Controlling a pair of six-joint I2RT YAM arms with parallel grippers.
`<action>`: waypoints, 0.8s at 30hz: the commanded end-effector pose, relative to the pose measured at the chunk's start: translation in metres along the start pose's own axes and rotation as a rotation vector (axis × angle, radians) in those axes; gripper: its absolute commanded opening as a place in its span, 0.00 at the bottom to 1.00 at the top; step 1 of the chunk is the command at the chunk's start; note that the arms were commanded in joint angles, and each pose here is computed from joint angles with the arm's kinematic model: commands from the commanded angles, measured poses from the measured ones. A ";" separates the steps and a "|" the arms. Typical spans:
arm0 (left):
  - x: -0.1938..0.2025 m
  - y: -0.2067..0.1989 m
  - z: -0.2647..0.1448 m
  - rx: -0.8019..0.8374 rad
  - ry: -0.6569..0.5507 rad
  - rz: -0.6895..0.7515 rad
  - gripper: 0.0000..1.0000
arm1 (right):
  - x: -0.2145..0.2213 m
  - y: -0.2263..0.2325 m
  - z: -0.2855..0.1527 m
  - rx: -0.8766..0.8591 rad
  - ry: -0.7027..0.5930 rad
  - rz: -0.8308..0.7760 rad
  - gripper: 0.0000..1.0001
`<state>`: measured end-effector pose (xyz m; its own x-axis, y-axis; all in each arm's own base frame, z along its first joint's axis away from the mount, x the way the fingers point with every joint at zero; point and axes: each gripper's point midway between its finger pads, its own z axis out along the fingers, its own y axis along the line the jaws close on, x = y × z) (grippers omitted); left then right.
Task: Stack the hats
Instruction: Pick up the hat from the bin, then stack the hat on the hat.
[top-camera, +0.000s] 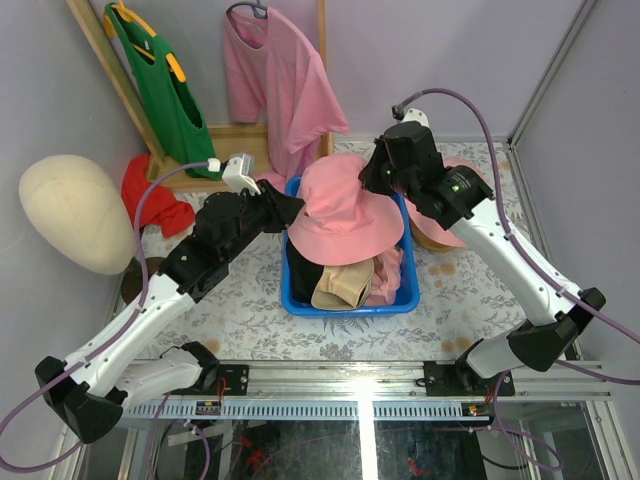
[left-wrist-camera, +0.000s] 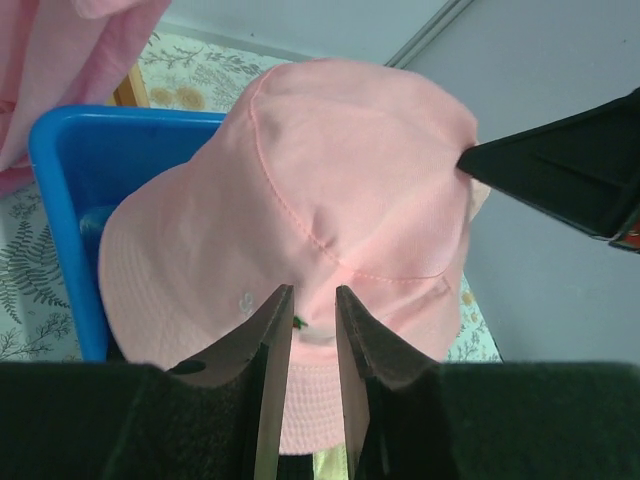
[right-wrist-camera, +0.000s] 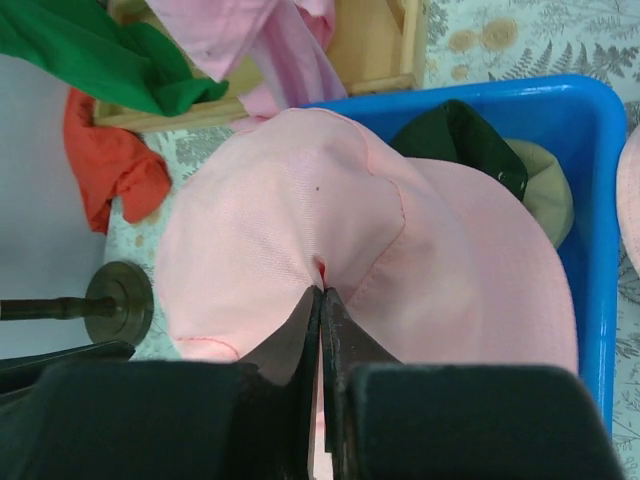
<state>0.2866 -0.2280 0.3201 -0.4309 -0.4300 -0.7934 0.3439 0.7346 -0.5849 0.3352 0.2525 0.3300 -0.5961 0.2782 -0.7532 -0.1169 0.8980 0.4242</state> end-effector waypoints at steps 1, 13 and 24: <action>-0.031 -0.009 -0.008 0.009 -0.121 -0.023 0.23 | -0.038 0.023 -0.035 -0.089 -0.099 0.000 0.00; -0.051 -0.011 -0.018 -0.009 -0.194 -0.032 0.24 | -0.103 0.031 -0.080 -0.061 -0.250 -0.047 0.00; -0.061 -0.016 -0.021 -0.002 -0.215 -0.022 0.24 | -0.158 -0.043 -0.107 0.062 -0.380 0.030 0.00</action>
<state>0.2885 -0.2061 0.3447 -0.3352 -0.5008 -0.7980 0.2974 0.7475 -0.5940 0.3466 0.1791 0.4656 -0.3429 0.3597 -0.8678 -0.0930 0.9063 0.4124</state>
